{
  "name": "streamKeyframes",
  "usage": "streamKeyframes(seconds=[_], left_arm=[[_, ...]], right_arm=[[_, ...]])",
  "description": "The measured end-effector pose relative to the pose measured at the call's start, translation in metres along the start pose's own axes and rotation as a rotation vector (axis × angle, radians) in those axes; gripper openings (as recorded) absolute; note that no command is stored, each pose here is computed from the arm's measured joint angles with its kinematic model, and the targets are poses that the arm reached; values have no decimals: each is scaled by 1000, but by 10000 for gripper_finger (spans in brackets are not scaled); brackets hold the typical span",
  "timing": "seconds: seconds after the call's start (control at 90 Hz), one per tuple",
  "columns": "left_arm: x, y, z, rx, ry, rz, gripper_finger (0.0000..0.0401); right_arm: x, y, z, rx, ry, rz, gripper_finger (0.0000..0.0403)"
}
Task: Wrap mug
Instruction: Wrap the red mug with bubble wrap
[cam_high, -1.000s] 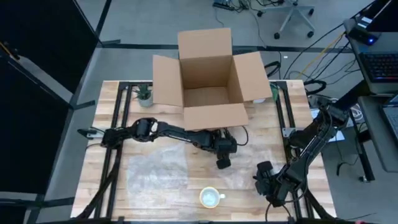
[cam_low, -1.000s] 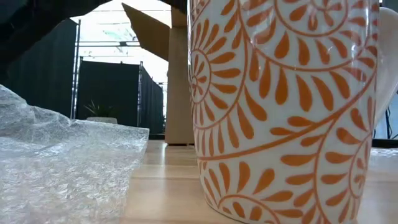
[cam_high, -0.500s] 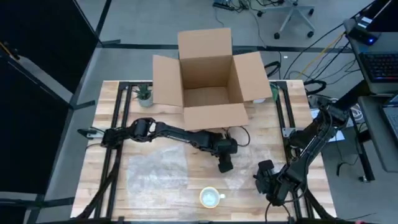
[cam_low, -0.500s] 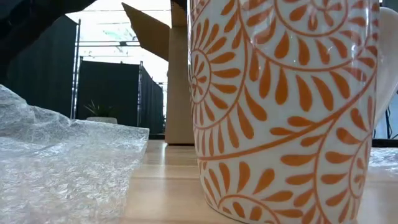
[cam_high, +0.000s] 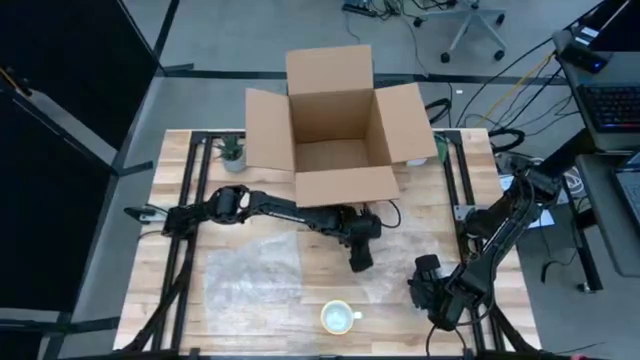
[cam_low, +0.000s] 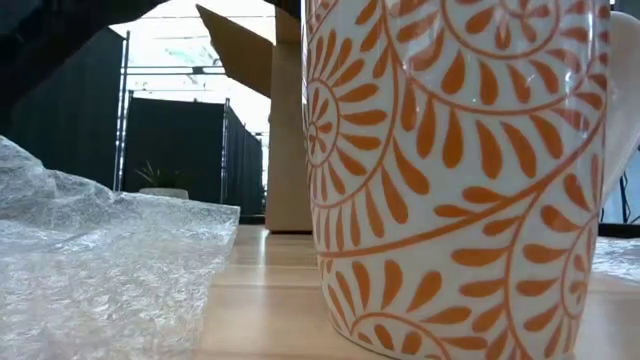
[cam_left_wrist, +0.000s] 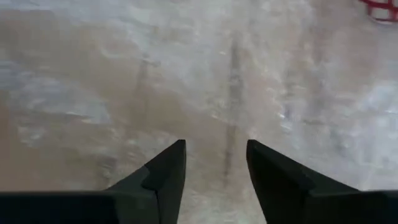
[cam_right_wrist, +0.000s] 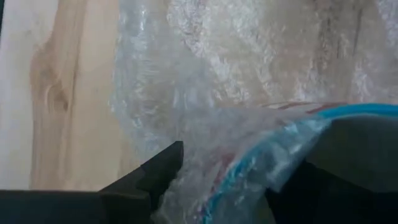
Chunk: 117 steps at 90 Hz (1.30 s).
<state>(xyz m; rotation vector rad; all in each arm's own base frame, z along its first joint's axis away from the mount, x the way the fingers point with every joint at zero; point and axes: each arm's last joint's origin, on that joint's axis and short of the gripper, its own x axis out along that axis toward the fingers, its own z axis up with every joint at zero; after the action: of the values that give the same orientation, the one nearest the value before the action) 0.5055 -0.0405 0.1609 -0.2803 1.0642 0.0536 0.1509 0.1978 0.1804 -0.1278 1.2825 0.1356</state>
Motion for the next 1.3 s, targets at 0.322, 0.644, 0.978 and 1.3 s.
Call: streamKeyframes(seconds=[0.322,0.644,0.978,1.3], left_arm=[[17,3,-4,17,1,39,186],[39,3,-11,75,-16,143,108],[23,-26,4,174,-130,100,8],[-4,-66,27,360,-323,58,0]], right_arm=[[0,-1,-1,-7,7,-10,183],[0,-1,-1,-3,7,-11,183],[0,-1,-1,-6,9,-9,183],[0,-1,-1,-5,9,-9,183]])
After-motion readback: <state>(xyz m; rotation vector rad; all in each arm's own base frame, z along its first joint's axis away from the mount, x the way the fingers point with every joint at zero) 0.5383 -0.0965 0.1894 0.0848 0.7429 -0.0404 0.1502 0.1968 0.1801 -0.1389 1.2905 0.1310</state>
